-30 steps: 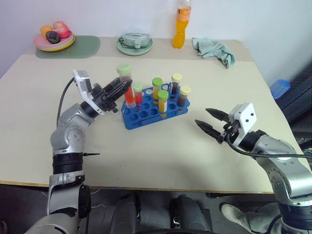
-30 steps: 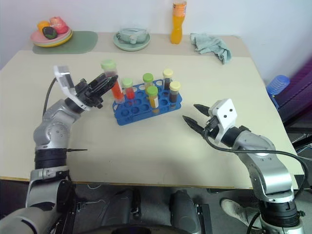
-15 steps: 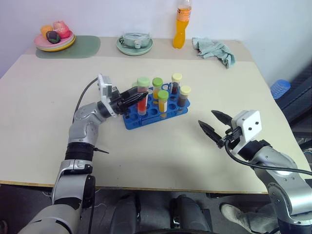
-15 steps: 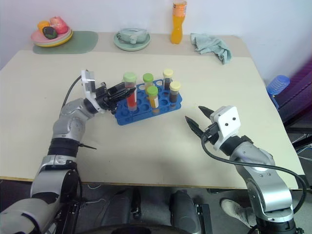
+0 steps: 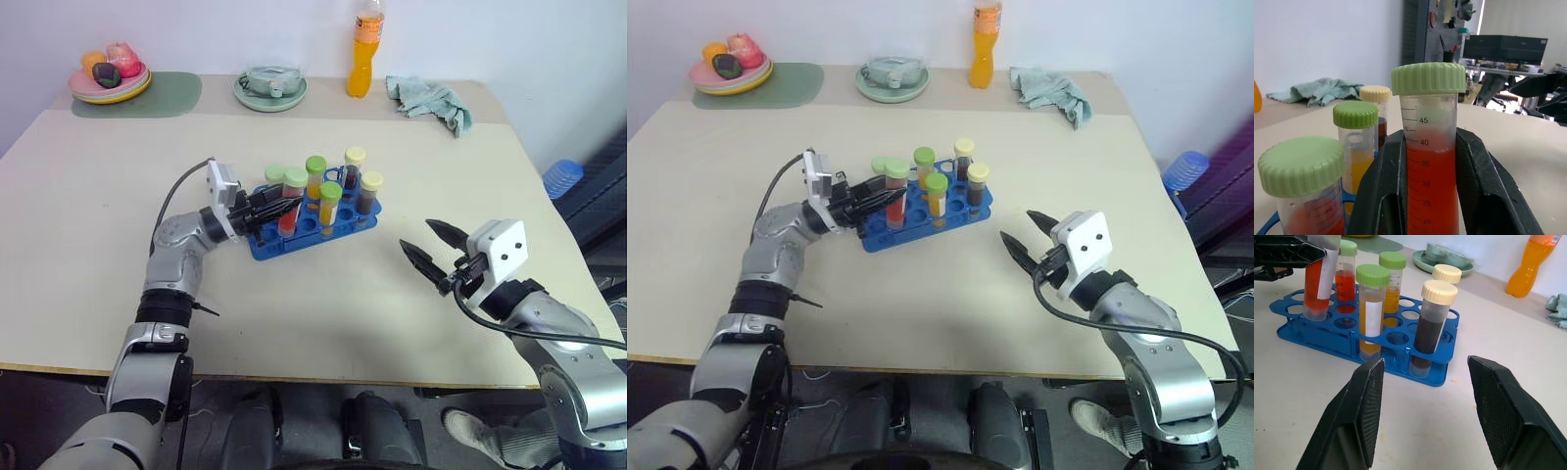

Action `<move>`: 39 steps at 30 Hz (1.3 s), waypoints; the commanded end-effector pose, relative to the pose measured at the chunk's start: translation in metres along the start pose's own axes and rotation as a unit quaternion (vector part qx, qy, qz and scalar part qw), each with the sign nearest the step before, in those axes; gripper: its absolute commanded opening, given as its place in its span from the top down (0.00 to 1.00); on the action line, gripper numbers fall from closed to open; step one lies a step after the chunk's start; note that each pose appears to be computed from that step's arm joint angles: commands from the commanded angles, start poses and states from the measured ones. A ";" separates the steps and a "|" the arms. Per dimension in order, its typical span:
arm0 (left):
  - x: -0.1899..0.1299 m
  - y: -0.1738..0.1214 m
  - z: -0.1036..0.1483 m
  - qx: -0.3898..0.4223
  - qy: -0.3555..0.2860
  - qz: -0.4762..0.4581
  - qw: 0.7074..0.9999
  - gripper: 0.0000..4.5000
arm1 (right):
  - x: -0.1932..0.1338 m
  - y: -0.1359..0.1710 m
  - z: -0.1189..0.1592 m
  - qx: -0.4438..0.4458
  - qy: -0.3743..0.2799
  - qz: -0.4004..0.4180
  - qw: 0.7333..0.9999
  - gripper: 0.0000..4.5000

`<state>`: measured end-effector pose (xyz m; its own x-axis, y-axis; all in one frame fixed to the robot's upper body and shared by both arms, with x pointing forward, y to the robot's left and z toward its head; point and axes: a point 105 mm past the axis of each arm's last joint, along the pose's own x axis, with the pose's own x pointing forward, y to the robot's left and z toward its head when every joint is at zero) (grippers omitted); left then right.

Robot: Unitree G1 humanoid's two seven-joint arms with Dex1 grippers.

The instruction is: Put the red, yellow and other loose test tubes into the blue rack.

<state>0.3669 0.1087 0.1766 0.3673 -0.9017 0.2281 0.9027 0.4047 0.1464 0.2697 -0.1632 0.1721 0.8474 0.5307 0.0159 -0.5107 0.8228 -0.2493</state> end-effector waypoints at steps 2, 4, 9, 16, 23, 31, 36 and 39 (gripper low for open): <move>-0.001 0.007 0.000 0.023 0.009 0.036 0.999 0.84 | -0.003 -0.005 0.012 -0.021 -0.020 -0.010 1.000 0.39; 0.003 0.008 0.003 0.027 0.003 0.047 0.999 0.84 | -0.002 -0.004 0.011 -0.021 -0.020 -0.009 1.000 0.39; 0.012 -0.002 0.007 0.025 0.000 0.039 0.999 0.84 | -0.004 -0.005 0.011 -0.022 -0.019 -0.007 1.000 0.39; 0.007 -0.008 0.005 -0.012 0.005 0.031 0.999 0.84 | -0.004 -0.003 0.010 -0.021 -0.017 -0.002 1.000 0.39; 0.004 -0.003 0.001 -0.015 0.016 0.056 0.998 0.08 | 0.000 -0.004 0.011 -0.020 -0.019 0.004 1.000 0.39; -0.013 -0.004 -0.003 0.036 0.024 0.084 0.996 0.00 | 0.004 -0.002 0.010 -0.016 -0.015 0.025 0.999 0.39; -0.028 0.003 -0.012 0.047 0.049 0.134 0.989 0.00 | 0.005 -0.005 0.004 -0.011 -0.008 0.029 0.999 0.39; -0.048 0.012 -0.019 0.047 0.065 0.193 0.978 0.00 | 0.006 -0.005 0.000 -0.006 -0.013 0.020 1.000 0.39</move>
<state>0.3626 0.1372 0.1428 0.6490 -0.7482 0.1378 0.7348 0.6634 0.1414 0.2791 -0.1668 0.1650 0.8266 0.5625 -0.0186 -0.5495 0.7995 -0.2426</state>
